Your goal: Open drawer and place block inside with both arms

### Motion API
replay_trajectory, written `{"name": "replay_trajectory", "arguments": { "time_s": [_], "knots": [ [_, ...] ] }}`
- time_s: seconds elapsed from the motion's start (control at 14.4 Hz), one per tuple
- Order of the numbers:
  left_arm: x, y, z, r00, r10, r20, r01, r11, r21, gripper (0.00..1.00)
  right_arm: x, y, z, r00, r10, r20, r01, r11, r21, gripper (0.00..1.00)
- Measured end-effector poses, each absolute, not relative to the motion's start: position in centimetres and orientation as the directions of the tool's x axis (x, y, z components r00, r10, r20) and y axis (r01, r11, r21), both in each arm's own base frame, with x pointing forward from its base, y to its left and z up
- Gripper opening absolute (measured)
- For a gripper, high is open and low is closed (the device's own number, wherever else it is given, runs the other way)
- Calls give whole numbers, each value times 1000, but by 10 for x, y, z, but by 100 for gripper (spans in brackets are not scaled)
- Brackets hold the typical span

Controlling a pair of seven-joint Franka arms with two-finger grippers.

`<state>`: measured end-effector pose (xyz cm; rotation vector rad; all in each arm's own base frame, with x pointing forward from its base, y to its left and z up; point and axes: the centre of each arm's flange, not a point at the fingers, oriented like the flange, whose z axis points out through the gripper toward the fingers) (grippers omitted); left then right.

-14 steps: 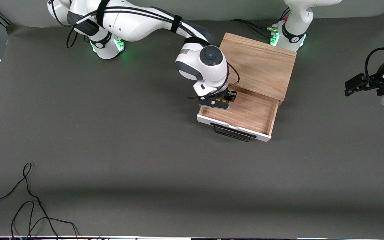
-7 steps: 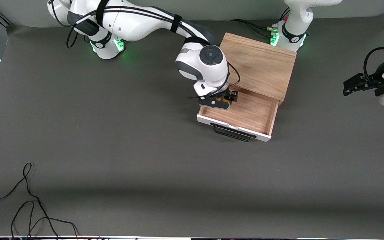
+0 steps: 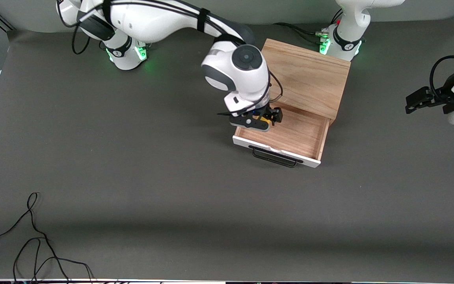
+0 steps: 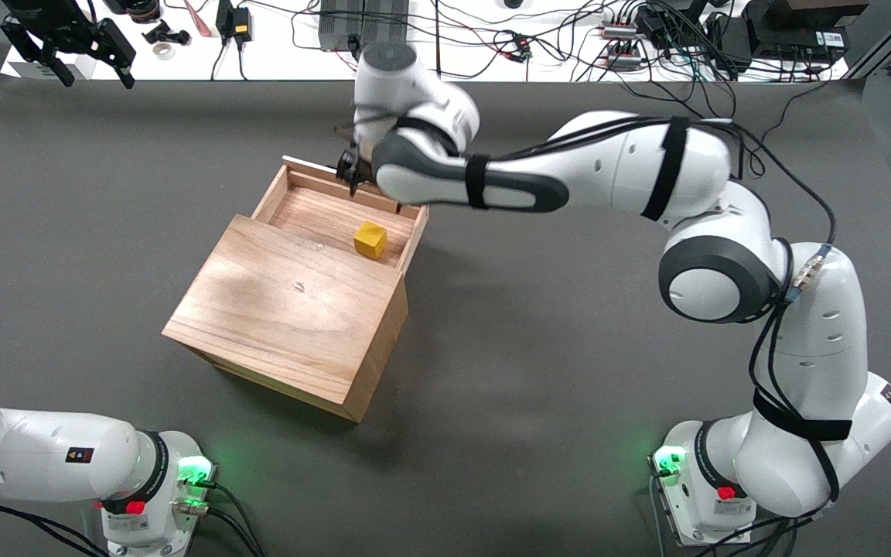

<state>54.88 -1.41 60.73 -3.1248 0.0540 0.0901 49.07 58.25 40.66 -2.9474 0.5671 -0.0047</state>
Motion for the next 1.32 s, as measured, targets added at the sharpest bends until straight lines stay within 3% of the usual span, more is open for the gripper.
{"name": "replay_trajectory", "arguments": {
  "time_s": [0.42,0.77,1.04,1.32],
  "knots": [
    [549,-15,606,998,-35,-60,-36,-999,-13,100,575,429,530,931,-362,-39,-363,-917,-166,100],
    [550,-14,604,997,-33,-64,-34,-999,-13,100,629,256,564,957,-290,22,-283,-947,-154,100],
    [551,-14,602,997,-33,-69,-33,-999,-13,100,628,163,565,966,-258,28,-253,-959,-127,100],
    [551,-13,602,997,-32,-70,-33,-999,-13,100,592,51,556,982,-181,58,-174,-978,-116,100]
  ]
}}
